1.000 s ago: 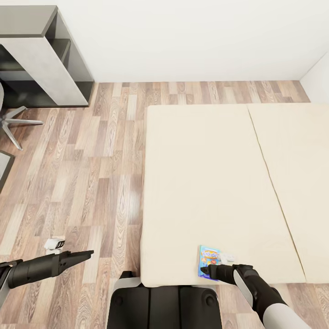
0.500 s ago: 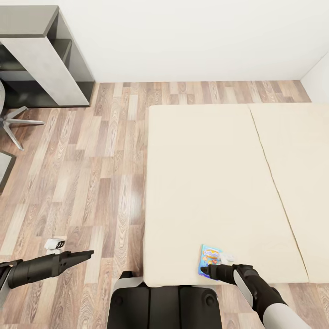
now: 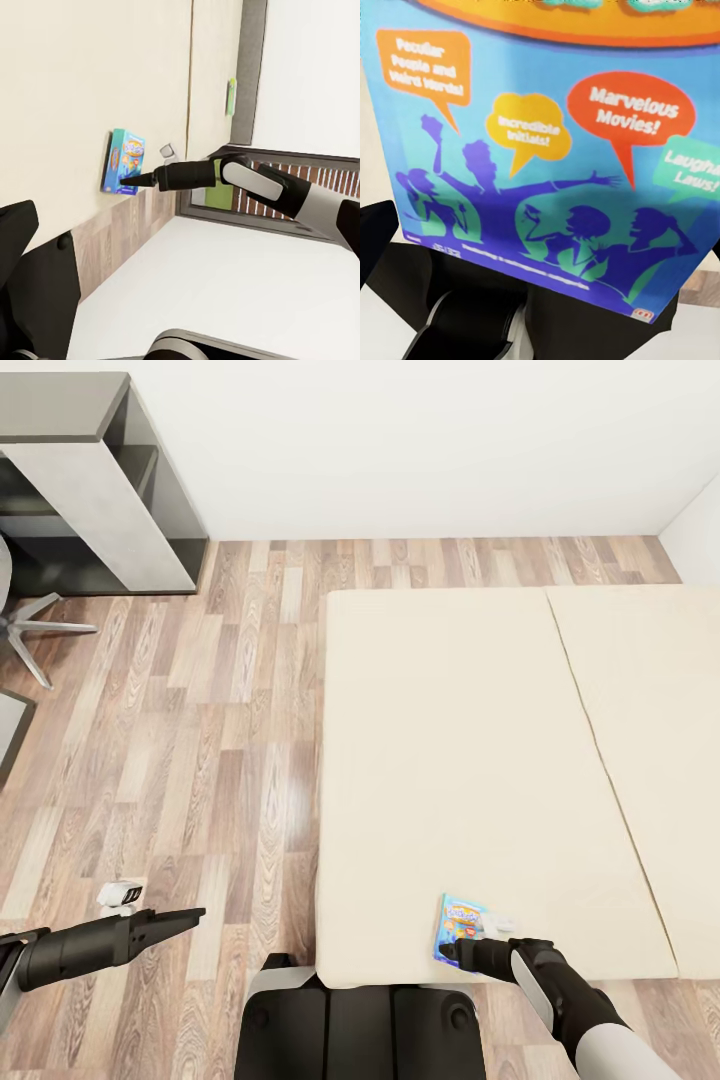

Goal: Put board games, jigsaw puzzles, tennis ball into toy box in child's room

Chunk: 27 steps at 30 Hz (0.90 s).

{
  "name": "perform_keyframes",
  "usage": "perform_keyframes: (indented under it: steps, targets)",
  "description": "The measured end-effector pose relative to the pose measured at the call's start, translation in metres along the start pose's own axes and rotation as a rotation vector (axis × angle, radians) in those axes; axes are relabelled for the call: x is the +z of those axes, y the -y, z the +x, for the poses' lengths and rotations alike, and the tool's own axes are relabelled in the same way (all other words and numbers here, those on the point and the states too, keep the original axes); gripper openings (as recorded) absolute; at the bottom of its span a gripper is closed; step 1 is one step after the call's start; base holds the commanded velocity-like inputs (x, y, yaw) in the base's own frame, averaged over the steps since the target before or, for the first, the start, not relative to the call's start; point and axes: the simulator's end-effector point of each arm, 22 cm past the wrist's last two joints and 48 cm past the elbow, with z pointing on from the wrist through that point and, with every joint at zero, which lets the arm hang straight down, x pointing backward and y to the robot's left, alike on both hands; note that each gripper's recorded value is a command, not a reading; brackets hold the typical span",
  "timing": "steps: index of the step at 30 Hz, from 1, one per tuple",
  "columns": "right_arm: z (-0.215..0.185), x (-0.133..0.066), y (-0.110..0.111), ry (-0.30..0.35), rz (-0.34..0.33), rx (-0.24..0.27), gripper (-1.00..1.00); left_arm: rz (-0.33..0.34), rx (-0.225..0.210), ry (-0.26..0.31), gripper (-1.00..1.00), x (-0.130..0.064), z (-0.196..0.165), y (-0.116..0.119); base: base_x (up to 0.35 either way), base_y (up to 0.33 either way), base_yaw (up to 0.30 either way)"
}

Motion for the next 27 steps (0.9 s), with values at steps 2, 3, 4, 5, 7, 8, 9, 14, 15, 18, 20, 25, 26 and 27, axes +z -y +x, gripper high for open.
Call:
perform_keyframes:
  steps: [2,3,4,5,7,8,9,14,15,18,20,25,26,27]
  targets:
    - [-0.0001,0.0,0.0,0.0,0.0,0.0,1.0,0.0,0.0,0.0,1.0,-0.0001,-0.0001,0.0,0.0,0.001,0.0]
    - [-0.0002,0.0,0.0,0.0,0.0,0.0,1.0,0.0,0.0,0.001,1.0,-0.0002,-0.0002,0.0,0.0,0.001,0.005]
    - [-0.0003,0.0,0.0,0.0,0.0,0.0,1.0,0.0,0.0,0.001,1.0,-0.0002,-0.0002,-0.0001,0.0,0.0,0.036]
    - [-0.0004,-0.0001,0.0001,0.001,0.001,0.0,1.0,0.0,0.0,0.001,1.0,-0.0001,-0.0001,0.0,0.0,0.0,0.057]
    - [-0.0003,0.0,0.0,0.0,0.0,0.0,1.0,0.0,0.0,0.0,1.0,-0.0001,-0.0001,0.0,0.0,0.0,0.089]
    - [-0.0003,0.0,-0.0003,0.0,-0.001,0.0,1.0,0.0,0.0,0.0,1.0,-0.0001,0.0,0.0,0.0,0.0,0.119]
    - [-0.0004,0.0001,-0.0005,0.001,-0.001,0.0,1.0,0.0,0.0,0.0,1.0,-0.0001,0.0,0.0,0.0,0.0,0.155]
    - [-0.0004,0.0004,-0.0019,0.001,-0.003,0.0,1.0,0.0,0.0,0.001,1.0,-0.0003,-0.0002,-0.0001,0.0,0.0,0.157]
    - [-0.0004,0.0004,-0.0021,0.001,-0.003,0.0,1.0,-0.001,0.0,0.001,1.0,-0.0003,-0.0002,-0.0001,0.0,0.0,0.062]
    - [-0.0004,0.0005,-0.0023,0.001,-0.004,0.0,1.0,-0.001,0.0,0.001,1.0,-0.0003,-0.0003,-0.0001,0.0,0.0,0.035]
    - [-0.0002,0.0005,-0.0023,0.001,-0.003,0.0,1.0,-0.001,0.0,0.001,1.0,-0.0003,-0.0003,-0.0001,0.0,0.0,0.018]
    - [-0.0003,0.0005,-0.0023,0.001,-0.003,0.0,1.0,-0.001,0.0,0.001,1.0,-0.0004,-0.0003,-0.0001,0.0,0.0,0.008]
    - [-0.0003,0.0005,-0.0023,0.001,-0.003,0.0,1.0,-0.001,0.0,0.001,1.0,-0.0004,-0.0003,-0.0001,0.0,0.0,0.004]
    - [-0.0003,0.0005,-0.0023,0.001,-0.003,0.0,1.0,-0.001,0.0,0.001,1.0,-0.0004,-0.0003,-0.0001,0.0,0.0,0.003]
